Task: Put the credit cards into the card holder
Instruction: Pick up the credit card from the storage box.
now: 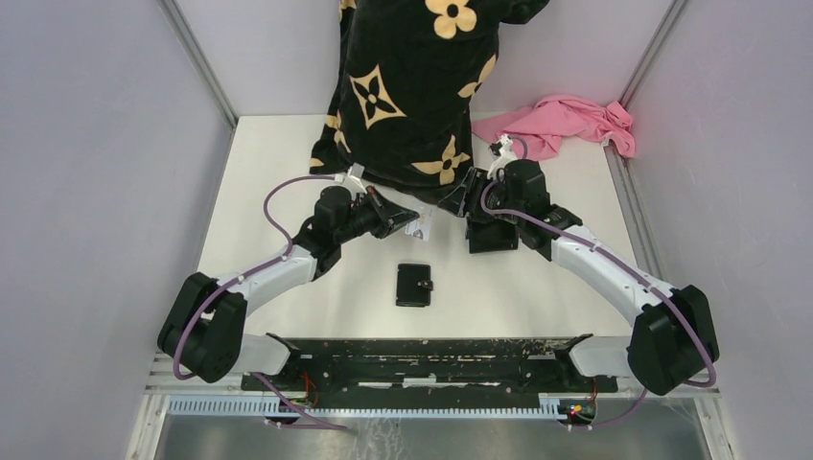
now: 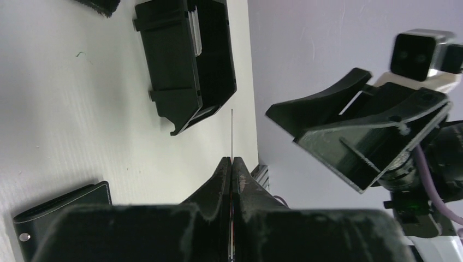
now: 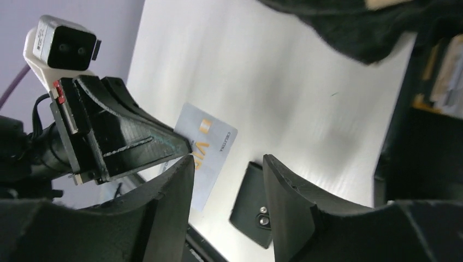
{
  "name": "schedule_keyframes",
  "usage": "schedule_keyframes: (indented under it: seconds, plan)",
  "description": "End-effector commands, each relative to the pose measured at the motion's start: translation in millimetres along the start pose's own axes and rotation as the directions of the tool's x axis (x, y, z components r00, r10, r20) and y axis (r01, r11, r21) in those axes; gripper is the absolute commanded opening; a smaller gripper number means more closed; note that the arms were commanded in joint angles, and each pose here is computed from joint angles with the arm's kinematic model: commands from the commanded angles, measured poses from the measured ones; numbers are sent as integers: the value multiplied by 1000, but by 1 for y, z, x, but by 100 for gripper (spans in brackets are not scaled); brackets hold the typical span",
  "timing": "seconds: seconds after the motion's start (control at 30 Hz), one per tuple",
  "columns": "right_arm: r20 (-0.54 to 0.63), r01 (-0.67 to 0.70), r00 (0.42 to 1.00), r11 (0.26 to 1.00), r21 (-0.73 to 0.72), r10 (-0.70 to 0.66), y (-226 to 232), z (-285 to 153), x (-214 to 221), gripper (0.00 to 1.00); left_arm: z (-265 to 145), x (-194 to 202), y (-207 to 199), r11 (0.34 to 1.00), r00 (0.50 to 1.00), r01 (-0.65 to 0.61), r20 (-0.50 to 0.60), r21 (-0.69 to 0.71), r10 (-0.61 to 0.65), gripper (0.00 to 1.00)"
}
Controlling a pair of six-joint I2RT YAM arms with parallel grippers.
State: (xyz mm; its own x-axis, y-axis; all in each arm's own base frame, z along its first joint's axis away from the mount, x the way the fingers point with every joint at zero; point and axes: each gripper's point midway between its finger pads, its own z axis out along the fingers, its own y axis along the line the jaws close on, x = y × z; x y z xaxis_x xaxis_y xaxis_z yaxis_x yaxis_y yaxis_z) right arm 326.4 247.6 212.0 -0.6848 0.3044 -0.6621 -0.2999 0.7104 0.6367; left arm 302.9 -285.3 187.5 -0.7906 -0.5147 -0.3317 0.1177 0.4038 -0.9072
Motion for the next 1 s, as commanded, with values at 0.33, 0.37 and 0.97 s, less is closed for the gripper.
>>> schedule_keyframes:
  seconds: [0.33,0.37,0.97]
  plan:
    - [-114,-215,975,945,-248,192,37,11,24,51,3,-14,-36,988,998,46,44,149,-53,3]
    - [-111,-216,975,945,-246,194,36,12,24,51,3,-14,-36,987,998,46,45,152,-53,3]
    - [-160,-314,948,893,-322,275,42,29,28,15,10,-15,-37,980,995,91,34,177,-98,3]
